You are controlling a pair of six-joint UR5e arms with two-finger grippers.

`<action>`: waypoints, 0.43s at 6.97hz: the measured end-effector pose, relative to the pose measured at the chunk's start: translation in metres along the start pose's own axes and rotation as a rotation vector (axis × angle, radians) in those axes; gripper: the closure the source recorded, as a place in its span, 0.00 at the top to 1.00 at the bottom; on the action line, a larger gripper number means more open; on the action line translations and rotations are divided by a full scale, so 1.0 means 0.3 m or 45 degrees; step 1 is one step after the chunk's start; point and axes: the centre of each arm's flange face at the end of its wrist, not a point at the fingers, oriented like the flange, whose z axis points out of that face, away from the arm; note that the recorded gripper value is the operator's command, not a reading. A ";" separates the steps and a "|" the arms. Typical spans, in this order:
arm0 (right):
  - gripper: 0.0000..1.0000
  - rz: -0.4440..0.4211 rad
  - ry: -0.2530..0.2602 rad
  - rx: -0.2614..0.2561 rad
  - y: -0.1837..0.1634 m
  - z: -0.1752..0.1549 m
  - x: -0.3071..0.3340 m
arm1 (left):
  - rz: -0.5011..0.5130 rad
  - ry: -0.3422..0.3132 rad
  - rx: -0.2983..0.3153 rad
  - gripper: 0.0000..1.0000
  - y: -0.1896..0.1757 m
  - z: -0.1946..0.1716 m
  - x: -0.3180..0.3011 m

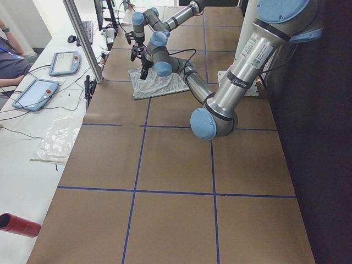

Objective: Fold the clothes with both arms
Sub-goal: 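Lift the right gripper away from the shirt toward the far side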

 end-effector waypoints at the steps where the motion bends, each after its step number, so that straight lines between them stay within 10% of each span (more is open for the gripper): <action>1: 1.00 0.004 -0.040 0.019 -0.027 -0.059 0.001 | -0.010 0.006 -0.011 1.00 -0.003 -0.008 0.000; 3: 1.00 0.017 -0.167 0.044 -0.013 -0.171 0.003 | -0.151 0.019 -0.089 1.00 0.085 0.027 0.039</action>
